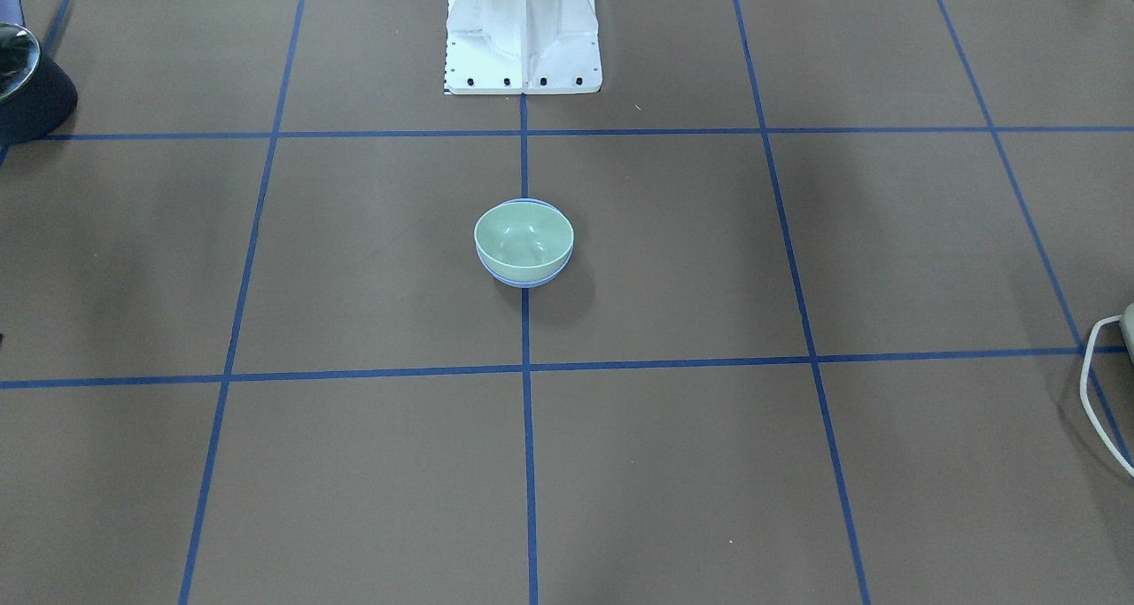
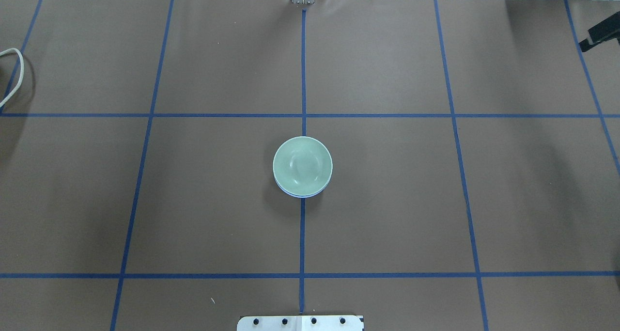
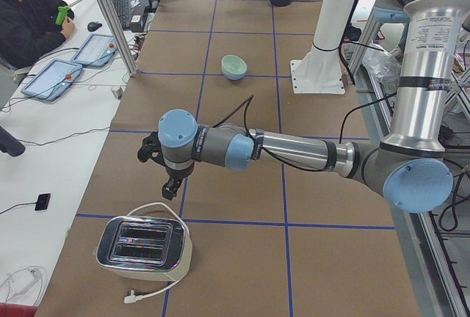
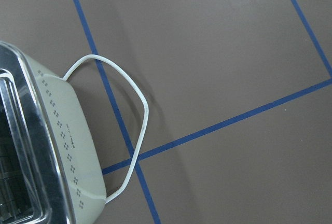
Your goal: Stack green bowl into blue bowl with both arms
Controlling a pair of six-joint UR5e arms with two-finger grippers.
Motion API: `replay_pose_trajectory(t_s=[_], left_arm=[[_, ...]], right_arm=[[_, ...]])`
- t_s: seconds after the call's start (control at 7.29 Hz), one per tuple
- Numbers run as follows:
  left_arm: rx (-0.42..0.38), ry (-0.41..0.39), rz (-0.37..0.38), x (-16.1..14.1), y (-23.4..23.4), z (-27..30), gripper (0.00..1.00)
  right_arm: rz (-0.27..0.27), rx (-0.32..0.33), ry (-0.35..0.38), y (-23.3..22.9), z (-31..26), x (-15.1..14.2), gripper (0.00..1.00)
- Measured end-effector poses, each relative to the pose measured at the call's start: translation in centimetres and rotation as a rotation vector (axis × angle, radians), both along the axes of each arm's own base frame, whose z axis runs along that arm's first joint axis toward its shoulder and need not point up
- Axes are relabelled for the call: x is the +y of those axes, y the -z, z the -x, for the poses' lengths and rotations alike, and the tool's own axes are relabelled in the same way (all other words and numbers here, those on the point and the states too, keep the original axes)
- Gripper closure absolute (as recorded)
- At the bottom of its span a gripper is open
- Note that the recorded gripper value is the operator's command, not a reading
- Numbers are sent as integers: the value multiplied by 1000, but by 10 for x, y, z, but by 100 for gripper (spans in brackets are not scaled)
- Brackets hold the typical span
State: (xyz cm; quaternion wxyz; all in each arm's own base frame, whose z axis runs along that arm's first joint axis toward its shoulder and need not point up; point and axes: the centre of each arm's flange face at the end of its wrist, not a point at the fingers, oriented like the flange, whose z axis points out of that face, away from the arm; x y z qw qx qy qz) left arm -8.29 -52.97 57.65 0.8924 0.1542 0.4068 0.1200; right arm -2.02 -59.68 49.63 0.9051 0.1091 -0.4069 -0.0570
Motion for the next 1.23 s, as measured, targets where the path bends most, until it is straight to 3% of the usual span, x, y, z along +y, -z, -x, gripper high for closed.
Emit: replay_pose_trajectory(t_s=[0.41, 0.82, 1.23], left_arm=[[2, 9, 51, -5, -26, 5, 2], [12, 17, 62, -5, -26, 6, 2], [12, 18, 59, -6, -24, 6, 2]], right_arm=[[54, 6, -41, -44, -52, 28, 0], [101, 12, -69, -47, -69, 31, 0], [106, 15, -73, -45, -71, 31, 0]])
